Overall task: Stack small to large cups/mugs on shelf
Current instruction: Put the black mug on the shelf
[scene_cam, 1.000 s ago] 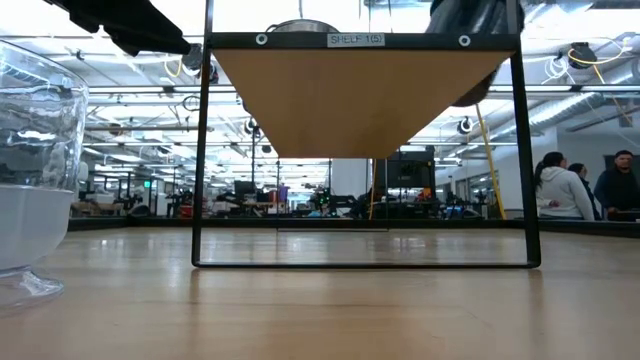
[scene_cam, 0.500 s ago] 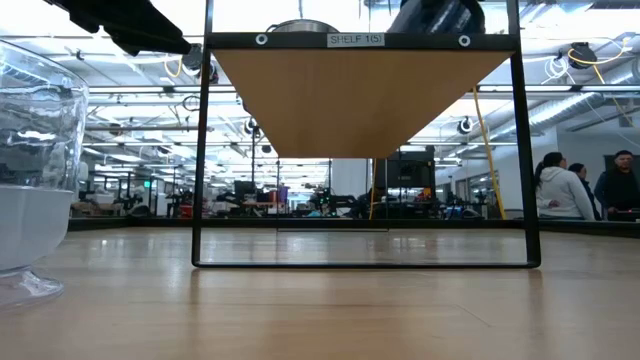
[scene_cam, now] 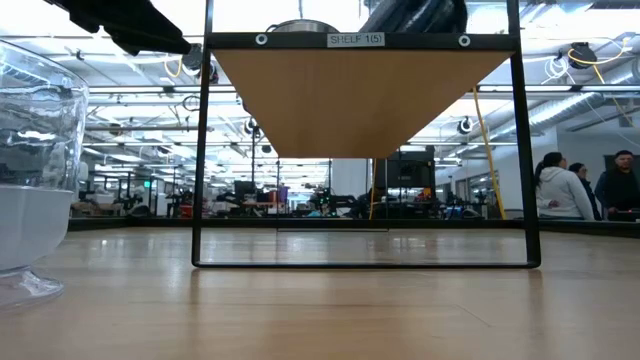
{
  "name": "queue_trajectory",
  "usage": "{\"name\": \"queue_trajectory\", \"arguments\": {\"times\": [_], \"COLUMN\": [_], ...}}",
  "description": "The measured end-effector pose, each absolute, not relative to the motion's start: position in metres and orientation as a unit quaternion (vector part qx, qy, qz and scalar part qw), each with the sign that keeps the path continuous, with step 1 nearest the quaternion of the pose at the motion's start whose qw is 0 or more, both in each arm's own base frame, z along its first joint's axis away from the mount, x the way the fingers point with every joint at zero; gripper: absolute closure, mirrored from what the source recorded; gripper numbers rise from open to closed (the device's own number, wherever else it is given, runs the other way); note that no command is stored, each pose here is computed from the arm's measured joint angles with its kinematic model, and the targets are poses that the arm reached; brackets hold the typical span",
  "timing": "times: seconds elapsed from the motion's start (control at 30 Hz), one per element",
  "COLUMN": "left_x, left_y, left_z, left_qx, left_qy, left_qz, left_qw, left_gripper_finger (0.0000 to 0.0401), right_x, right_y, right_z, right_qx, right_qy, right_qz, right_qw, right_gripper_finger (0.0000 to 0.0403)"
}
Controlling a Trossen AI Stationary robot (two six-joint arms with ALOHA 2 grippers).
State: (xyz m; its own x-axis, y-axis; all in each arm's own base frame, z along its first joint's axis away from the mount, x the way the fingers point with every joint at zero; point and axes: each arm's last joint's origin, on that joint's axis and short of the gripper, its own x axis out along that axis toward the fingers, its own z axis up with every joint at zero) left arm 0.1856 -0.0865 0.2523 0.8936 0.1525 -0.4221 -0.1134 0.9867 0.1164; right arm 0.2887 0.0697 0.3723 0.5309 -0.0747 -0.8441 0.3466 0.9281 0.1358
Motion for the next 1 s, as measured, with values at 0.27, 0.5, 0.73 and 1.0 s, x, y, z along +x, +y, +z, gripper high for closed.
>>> {"name": "queue_trajectory", "arguments": {"times": [0.27, 0.5, 0.73, 1.0], "left_x": [0.186, 0.186, 0.186, 0.187], "left_y": [-0.086, -0.087, -0.086, -0.087], "left_z": [0.252, 0.252, 0.253, 0.255], "left_qx": [0.044, 0.039, 0.039, 0.035], "left_qy": [0.220, 0.220, 0.217, 0.204], "left_qz": [0.068, 0.069, 0.080, 0.079], "left_qw": [0.972, 0.972, 0.972, 0.975], "left_gripper_finger": [0.0231, 0.0231, 0.0231, 0.0231], "right_x": [0.277, 0.266, 0.263, 0.287], "right_y": [0.081, 0.085, 0.084, 0.084], "right_z": [0.389, 0.401, 0.401, 0.378], "right_qx": [0.090, 0.019, -0.029, -0.043], "right_qy": [0.471, 0.481, 0.500, 0.541], "right_qz": [-0.110, -0.093, -0.073, -0.090], "right_qw": [0.871, 0.872, 0.862, 0.835], "right_gripper_finger": [0.0390, 0.0390, 0.0390, 0.0390]}}
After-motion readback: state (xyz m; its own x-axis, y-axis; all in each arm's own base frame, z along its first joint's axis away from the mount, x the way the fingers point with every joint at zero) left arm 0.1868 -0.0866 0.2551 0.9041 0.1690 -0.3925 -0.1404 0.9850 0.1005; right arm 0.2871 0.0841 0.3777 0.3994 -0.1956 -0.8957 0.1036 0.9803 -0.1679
